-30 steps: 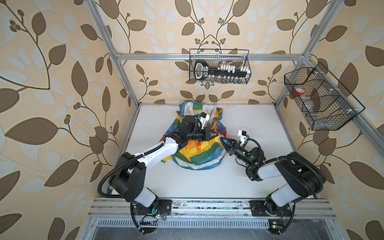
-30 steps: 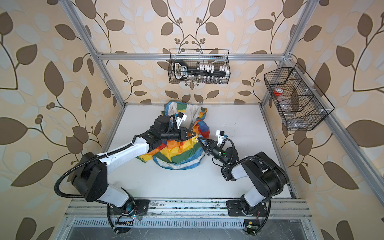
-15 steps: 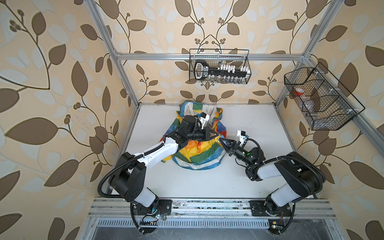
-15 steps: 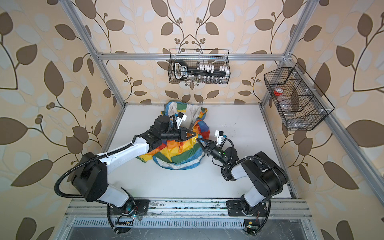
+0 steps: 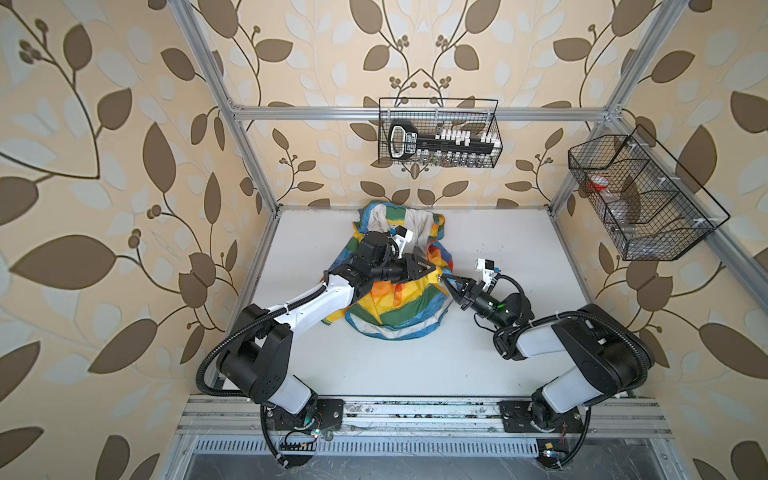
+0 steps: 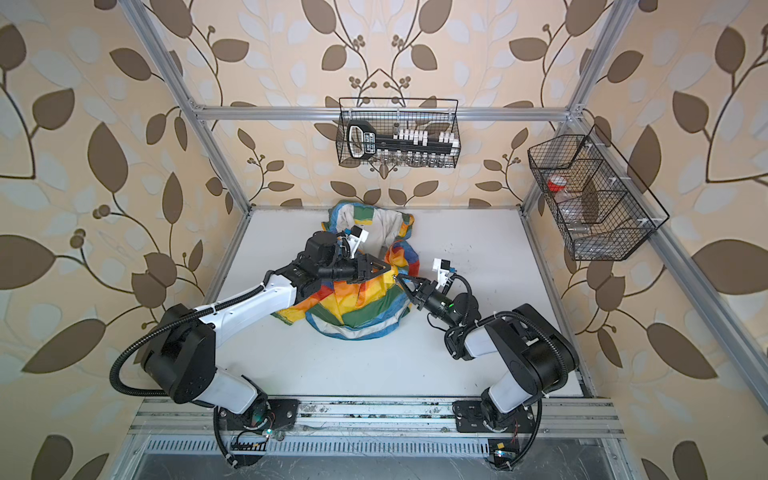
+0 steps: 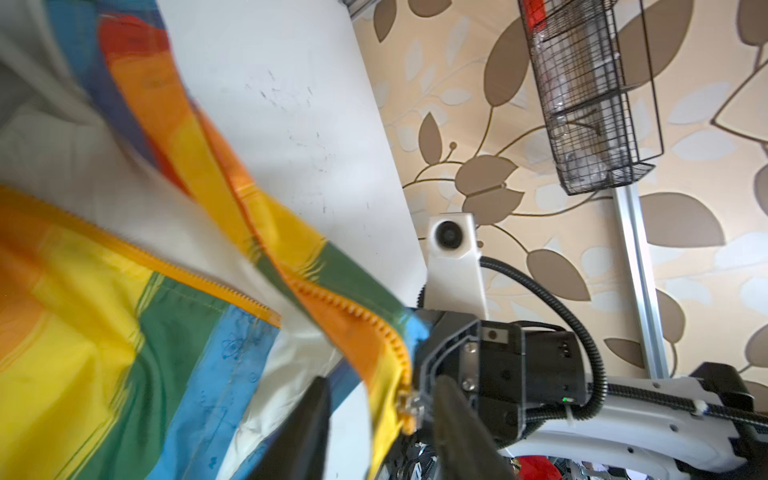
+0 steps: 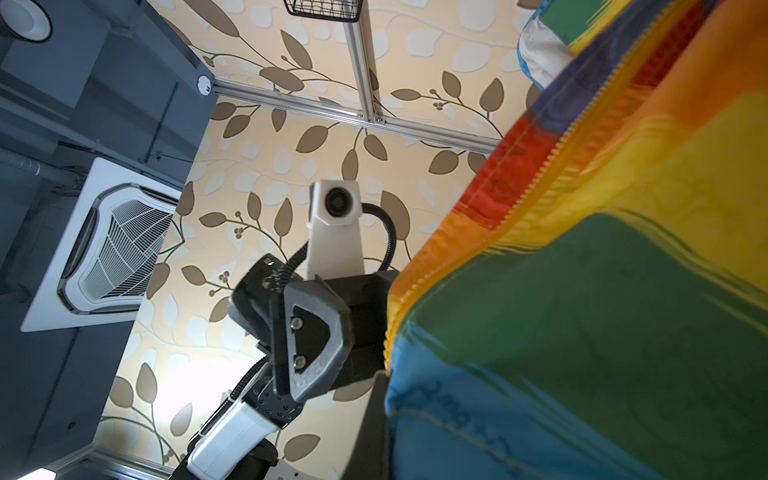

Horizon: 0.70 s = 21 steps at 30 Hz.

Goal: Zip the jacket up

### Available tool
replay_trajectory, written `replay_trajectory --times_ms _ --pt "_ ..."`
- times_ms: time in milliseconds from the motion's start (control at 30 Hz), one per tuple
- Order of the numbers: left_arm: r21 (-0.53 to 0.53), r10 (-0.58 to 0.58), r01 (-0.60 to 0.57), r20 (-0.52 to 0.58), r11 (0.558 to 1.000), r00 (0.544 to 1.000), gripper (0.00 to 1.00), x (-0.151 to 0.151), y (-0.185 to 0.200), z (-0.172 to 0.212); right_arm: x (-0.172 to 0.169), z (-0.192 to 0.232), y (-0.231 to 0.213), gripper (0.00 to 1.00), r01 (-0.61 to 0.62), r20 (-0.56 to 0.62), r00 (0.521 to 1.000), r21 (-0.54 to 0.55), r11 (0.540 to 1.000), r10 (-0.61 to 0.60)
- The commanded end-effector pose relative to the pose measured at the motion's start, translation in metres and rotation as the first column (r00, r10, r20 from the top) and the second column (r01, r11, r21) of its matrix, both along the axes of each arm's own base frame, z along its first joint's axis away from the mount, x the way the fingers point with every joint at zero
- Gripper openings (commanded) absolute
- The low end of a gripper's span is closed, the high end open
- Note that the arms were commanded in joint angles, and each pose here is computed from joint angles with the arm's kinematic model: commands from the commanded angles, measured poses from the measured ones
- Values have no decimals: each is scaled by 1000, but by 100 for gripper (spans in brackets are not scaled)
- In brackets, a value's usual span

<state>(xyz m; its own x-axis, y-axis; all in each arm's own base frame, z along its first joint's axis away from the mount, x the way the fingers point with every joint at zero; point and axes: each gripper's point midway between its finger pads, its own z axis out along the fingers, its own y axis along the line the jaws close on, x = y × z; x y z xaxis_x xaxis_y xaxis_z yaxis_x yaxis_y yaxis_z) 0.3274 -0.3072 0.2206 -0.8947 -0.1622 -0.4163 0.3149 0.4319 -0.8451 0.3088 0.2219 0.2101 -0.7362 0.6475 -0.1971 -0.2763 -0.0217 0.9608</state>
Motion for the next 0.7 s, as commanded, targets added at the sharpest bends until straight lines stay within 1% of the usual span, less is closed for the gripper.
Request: replay_trajectory --times_ms 0,33,67,167,200,300,333,367,400,467,567,667 --pt "-4 58 -58 30 998 998 67 3 15 14 -6 21 -4 0 -32 71 997 28 999 30" --pt "-5 74 -73 47 997 996 68 -1 21 24 -5 20 -6 0 -33 73 997 24 999 31" --pt "16 93 -94 40 995 995 69 -1 26 23 -4 19 -9 0 -30 73 997 19 999 28" --pt "87 151 -149 -14 985 989 69 -7 40 16 2 16 -20 0 -18 70 997 5 1000 17" --pt "93 173 -169 -42 981 984 69 -10 44 13 4 13 -25 0 -14 68 998 -2 1000 14" --pt "60 232 -225 -189 973 954 70 -24 50 -5 9 5 -40 0 0 77 997 -45 999 3" --pt "42 247 -244 -257 969 934 70 -30 51 -16 10 -4 -47 0 12 61 998 -61 998 -8" --pt "27 257 -262 -316 965 913 70 -37 49 -28 8 -17 -51 0 16 33 999 -79 997 -13" --pt "13 257 -270 -353 963 900 70 -44 45 -36 7 -29 -53 0 18 7 1000 -97 995 -17" --pt "13 257 -275 -404 961 878 73 -61 33 -55 -1 -59 -55 0 18 -57 998 -139 990 -26" --pt "45 269 -277 -431 960 861 73 -77 15 -73 -17 -91 -53 0 16 -117 992 -201 979 -41" --pt "21 298 -321 -435 947 850 73 -79 4 -80 -26 -104 -56 0 32 -140 988 -232 972 -66"
